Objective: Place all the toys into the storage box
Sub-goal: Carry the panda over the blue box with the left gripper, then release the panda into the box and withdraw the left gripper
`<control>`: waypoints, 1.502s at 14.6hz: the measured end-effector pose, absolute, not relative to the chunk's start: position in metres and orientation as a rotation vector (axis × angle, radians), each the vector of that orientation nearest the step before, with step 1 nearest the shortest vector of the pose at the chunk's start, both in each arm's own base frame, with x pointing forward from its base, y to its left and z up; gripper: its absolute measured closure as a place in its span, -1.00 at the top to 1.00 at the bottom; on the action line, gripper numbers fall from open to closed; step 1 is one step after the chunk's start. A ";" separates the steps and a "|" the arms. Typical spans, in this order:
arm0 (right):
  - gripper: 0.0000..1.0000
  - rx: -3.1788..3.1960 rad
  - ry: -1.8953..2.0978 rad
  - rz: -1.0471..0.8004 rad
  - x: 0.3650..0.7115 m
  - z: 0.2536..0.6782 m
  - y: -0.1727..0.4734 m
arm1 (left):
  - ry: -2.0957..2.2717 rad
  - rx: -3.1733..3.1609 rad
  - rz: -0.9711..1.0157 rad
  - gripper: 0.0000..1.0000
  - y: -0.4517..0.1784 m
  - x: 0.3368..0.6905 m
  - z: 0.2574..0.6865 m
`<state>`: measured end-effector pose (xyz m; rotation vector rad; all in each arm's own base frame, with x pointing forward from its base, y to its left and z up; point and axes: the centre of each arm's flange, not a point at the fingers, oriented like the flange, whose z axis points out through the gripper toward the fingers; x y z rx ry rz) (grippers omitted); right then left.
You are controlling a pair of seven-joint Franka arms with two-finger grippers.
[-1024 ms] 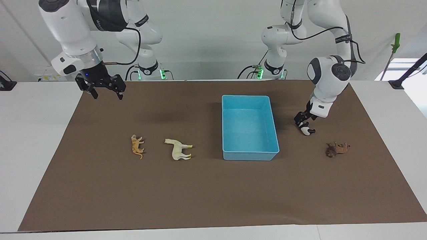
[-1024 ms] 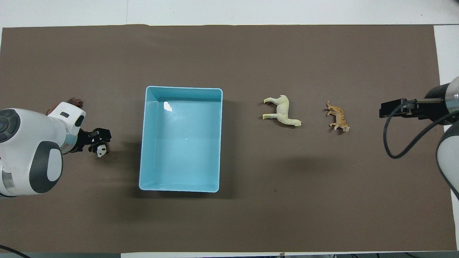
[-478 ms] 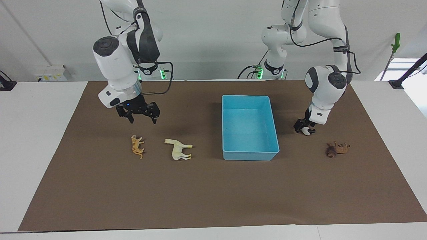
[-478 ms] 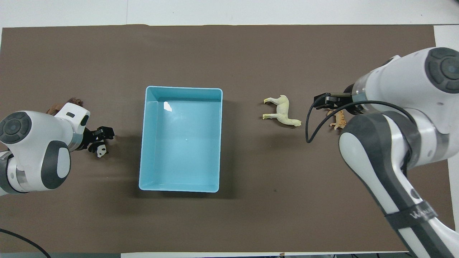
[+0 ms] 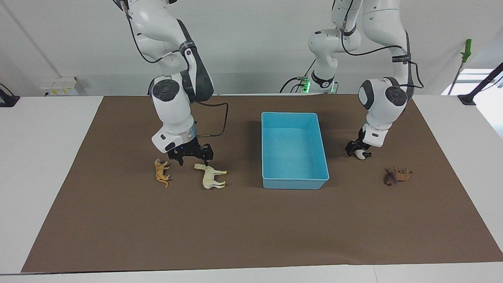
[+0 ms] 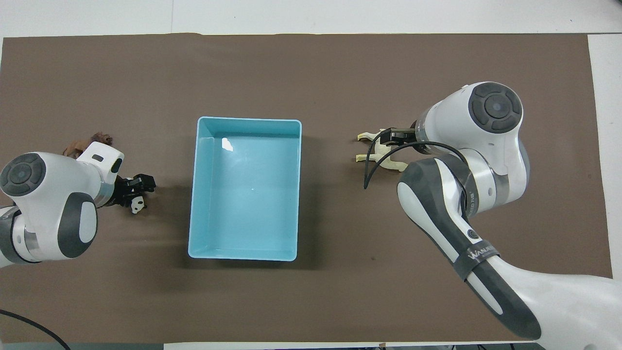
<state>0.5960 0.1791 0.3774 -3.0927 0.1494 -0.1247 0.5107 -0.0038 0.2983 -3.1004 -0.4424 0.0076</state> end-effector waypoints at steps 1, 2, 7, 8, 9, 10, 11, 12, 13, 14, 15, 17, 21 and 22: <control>1.00 -3.102 0.151 -0.129 0.595 0.372 0.188 | -0.443 -3.100 0.008 0.48 -0.004 0.511 0.298; 1.00 -3.116 0.150 -0.140 0.594 0.365 0.195 | -0.444 -3.100 0.008 0.23 -0.003 0.511 0.298; 1.00 -3.138 0.125 -0.154 0.597 0.313 0.207 | -0.447 -3.100 0.003 -0.10 -0.004 0.511 0.299; 1.00 -3.146 0.111 -0.150 0.596 0.305 0.208 | -0.445 -3.101 0.003 -0.10 -0.004 0.513 0.301; 1.00 -3.152 0.102 -0.145 0.595 0.301 0.208 | -0.444 -3.100 0.012 -0.10 -0.005 0.516 0.305; 1.00 -3.154 0.097 -0.146 0.595 0.301 0.209 | -0.450 -3.096 0.031 -0.10 -0.006 0.521 0.313; 1.00 -3.155 0.095 -0.147 0.595 0.301 0.209 | -0.469 -3.090 0.058 -0.10 -0.010 0.528 0.327; 1.00 -3.156 0.094 -0.147 0.594 0.301 0.209 | -0.494 -3.081 0.083 -0.10 -0.016 0.537 0.345; 1.00 -3.156 0.092 -0.146 0.594 0.301 0.209 | -0.526 -3.069 0.103 -0.11 -0.029 0.545 0.366; 1.00 -3.157 0.092 -0.146 0.594 0.300 0.209 | -0.567 -3.058 0.116 -0.11 -0.049 0.552 0.387; 0.99 -3.154 0.090 -0.153 0.594 0.300 0.210 | -0.634 -3.047 0.117 -0.11 -0.077 0.555 0.406; 0.91 -3.144 0.090 -0.184 0.595 0.300 0.209 | -0.785 -3.035 0.099 -0.11 -0.142 0.550 0.426; 0.07 -3.132 0.090 -0.220 0.597 0.301 0.210 | -0.924 -3.040 0.073 -0.11 -0.228 0.523 0.417; -0.08 -3.127 0.089 -0.232 0.597 0.302 0.210 | -0.933 -3.042 0.066 -0.11 -0.237 0.517 0.409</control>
